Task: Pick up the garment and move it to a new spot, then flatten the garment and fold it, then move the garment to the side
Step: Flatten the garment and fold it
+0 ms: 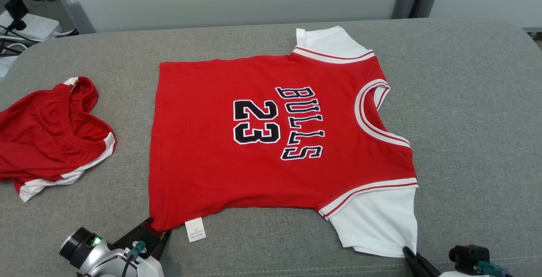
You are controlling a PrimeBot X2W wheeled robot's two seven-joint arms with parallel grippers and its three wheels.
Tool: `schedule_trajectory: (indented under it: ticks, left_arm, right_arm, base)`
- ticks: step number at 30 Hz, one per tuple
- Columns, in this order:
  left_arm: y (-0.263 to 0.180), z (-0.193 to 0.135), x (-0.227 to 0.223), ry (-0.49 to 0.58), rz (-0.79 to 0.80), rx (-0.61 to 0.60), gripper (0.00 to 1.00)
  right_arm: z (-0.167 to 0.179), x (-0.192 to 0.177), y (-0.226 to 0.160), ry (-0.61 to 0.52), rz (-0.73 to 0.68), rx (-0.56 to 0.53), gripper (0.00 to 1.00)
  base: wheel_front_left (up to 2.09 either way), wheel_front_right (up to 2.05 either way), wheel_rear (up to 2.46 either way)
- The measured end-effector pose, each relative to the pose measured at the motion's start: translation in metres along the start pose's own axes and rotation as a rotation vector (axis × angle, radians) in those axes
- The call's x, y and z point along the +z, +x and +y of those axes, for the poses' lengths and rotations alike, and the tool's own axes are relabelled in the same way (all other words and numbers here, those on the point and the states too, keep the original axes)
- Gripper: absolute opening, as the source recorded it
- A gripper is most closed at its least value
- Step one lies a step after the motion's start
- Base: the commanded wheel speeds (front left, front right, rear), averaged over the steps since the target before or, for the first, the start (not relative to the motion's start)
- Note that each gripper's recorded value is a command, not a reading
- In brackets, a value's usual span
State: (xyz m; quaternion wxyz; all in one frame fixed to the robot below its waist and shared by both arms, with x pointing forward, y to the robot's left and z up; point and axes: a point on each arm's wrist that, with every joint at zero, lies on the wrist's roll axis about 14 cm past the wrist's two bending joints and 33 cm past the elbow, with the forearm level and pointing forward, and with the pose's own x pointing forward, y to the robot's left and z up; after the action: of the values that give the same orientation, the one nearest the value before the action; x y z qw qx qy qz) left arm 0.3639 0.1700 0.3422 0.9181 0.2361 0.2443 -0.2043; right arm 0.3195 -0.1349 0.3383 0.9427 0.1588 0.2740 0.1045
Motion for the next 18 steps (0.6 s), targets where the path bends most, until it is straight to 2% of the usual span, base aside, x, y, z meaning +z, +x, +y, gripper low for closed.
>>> schedule_trajectory:
  ticks: [1, 2, 5, 8, 9, 10, 11, 12, 18]
  left_arm:
    - [0.001, -0.002, 0.0, 0.003, 0.0, -0.005, 0.64]
    - [0.002, -0.003, 0.0, 0.004, -0.001, -0.01, 0.44]
    - [0.003, -0.002, 0.001, 0.008, -0.002, 0.009, 0.47]
    - [0.003, -0.003, 0.001, 0.013, -0.002, 0.01, 0.44]
    - [0.003, -0.003, 0.001, 0.014, 0.0, 0.009, 0.39]
    - [0.003, -0.002, 0.0, 0.011, 0.001, 0.01, 0.32]
    - [0.003, -0.002, 0.001, 0.011, 0.001, 0.01, 0.07]
    - [0.004, 0.0, 0.001, 0.015, 0.001, 0.012, 0.0]
    - [0.002, 0.007, -0.001, 0.051, 0.008, 0.005, 0.0]
  right_arm:
    - [0.0, 0.001, 0.0, 0.0, -0.003, 0.001, 0.0]
    - [0.0, 0.006, 0.002, 0.001, -0.016, 0.002, 0.0]
    - [-0.002, 0.016, 0.005, 0.002, -0.04, -0.001, 0.0]
    - [-0.004, 0.023, 0.007, -0.003, -0.056, -0.005, 0.0]
    - [-0.004, 0.023, 0.007, -0.003, -0.058, -0.005, 0.0]
    - [-0.004, 0.024, 0.007, -0.003, -0.059, -0.004, 0.0]
    - [-0.003, 0.025, 0.007, -0.002, -0.062, -0.004, 0.0]
    - [-0.002, 0.027, 0.008, 0.0, -0.071, 0.0, 0.0]
    - [-0.002, 0.058, 0.011, 0.013, -0.149, 0.017, 0.0]
  base:
    - [0.0, 0.0, 0.0]
    - [0.0, 0.0, 0.0]
    - [0.0, 0.0, 0.0]
    - [0.0, 0.0, 0.0]
    - [0.0, 0.0, 0.0]
    - [0.0, 0.0, 0.0]
    - [0.0, 0.0, 0.0]
    - [0.0, 0.0, 0.0]
    - [0.0, 0.0, 0.0]
